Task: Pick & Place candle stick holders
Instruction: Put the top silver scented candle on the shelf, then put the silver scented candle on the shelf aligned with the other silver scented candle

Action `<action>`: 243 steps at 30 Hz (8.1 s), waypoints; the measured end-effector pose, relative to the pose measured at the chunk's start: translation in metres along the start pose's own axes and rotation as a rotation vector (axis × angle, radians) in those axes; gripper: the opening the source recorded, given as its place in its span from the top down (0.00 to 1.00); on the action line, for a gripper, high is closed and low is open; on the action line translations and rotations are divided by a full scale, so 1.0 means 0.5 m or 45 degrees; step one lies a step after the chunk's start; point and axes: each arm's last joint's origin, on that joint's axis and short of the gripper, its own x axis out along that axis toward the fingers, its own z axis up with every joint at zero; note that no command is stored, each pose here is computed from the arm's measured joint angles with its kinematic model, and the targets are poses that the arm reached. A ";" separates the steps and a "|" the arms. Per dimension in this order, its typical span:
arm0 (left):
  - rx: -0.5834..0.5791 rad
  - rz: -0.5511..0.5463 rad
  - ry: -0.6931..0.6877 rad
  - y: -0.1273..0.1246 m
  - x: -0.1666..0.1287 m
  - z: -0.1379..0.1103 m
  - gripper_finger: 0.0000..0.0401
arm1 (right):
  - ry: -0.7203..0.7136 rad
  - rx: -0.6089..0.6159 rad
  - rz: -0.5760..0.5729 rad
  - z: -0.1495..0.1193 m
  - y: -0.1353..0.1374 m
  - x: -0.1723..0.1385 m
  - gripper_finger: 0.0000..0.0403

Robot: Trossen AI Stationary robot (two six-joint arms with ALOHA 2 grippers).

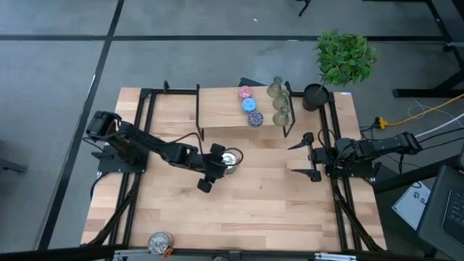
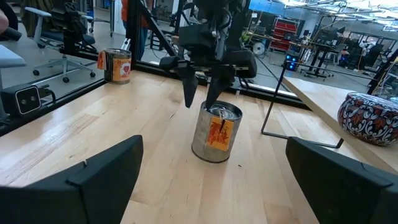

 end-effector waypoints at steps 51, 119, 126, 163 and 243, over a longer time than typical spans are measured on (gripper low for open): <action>-0.058 0.009 -0.059 -0.034 -0.019 0.017 1.00 | 0.000 0.000 0.000 0.000 0.000 0.000 0.01; -0.500 0.494 -0.207 0.316 -0.305 -0.026 1.00 | 0.000 0.000 0.000 0.000 0.000 0.000 0.01; -0.567 0.527 -0.201 0.371 -0.285 -0.058 1.00 | 0.001 0.000 0.001 0.000 0.000 0.000 0.01; -0.620 0.493 -0.034 0.451 -0.236 -0.066 0.85 | 0.001 0.000 0.001 0.000 0.000 0.000 0.01; -0.299 -0.693 0.294 -0.582 -0.450 0.028 0.61 | 0.001 0.000 0.000 0.000 0.000 0.000 0.01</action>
